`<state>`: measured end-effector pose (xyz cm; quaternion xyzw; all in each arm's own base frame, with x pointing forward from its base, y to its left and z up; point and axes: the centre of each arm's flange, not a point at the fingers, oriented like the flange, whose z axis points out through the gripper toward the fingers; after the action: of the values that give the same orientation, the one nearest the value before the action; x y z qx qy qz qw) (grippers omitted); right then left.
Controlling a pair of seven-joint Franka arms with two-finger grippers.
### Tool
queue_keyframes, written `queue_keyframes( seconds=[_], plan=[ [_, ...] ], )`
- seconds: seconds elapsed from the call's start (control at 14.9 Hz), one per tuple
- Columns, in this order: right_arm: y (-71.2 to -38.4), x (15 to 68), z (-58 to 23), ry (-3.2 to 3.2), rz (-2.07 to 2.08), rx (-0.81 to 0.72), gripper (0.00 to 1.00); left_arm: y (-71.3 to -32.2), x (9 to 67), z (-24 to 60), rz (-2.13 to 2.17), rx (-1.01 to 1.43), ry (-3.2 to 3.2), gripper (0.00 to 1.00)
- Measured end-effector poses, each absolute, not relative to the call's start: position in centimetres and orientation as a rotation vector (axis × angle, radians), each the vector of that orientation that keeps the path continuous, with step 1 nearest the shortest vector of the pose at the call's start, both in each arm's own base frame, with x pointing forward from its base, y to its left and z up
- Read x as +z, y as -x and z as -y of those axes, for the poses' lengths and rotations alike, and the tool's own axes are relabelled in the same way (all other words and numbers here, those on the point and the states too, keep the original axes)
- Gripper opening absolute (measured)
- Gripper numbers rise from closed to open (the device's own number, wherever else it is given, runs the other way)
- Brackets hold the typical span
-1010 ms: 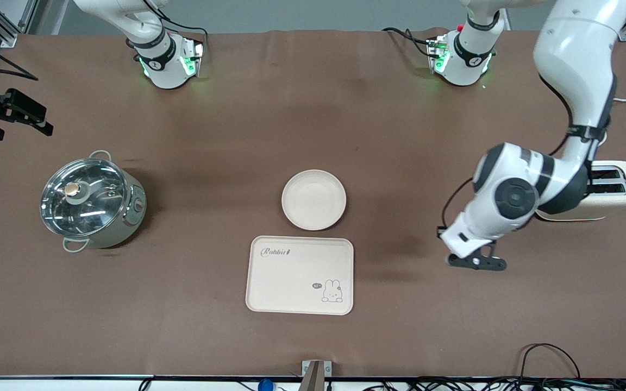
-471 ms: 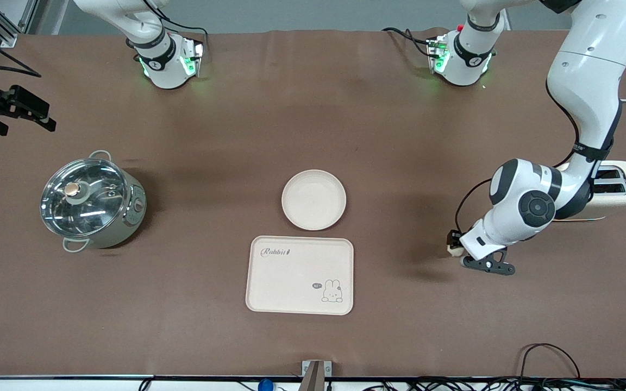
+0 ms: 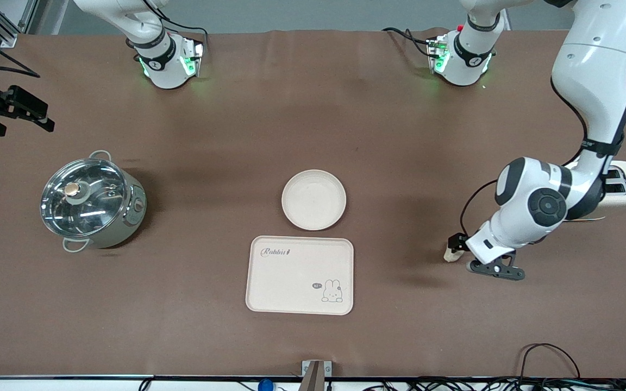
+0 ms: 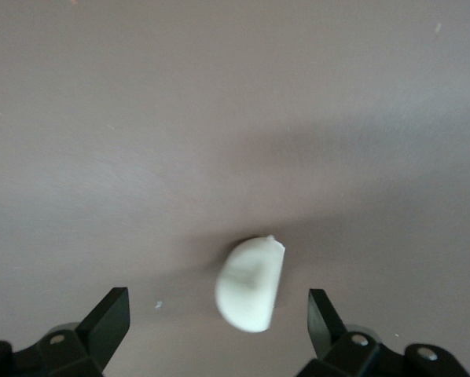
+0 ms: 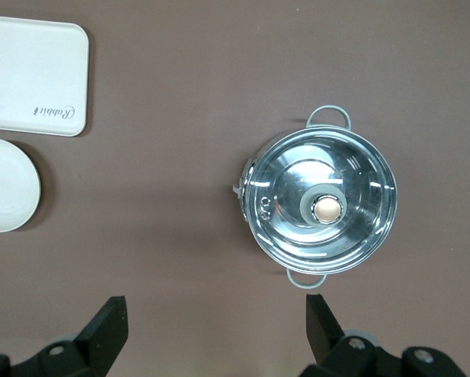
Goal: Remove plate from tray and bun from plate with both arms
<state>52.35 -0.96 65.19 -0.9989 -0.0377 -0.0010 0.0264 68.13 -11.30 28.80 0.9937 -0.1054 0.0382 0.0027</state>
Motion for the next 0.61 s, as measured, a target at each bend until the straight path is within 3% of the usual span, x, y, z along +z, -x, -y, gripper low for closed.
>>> queue_keyframes(
  seconds=[0.34,0.61],
  plan=[
    [-52.8,64.7,2.0,3.089,0.127,-0.005,1.0,-68.5,45.4,12.3,0.319,0.103,-3.185,1.0],
    [-52.9,65.5,1.7,3.09,0.138,-0.03,1.0,-66.4,53.2,11.2,0.235,0.159,-3.15,1.0]
  ],
)
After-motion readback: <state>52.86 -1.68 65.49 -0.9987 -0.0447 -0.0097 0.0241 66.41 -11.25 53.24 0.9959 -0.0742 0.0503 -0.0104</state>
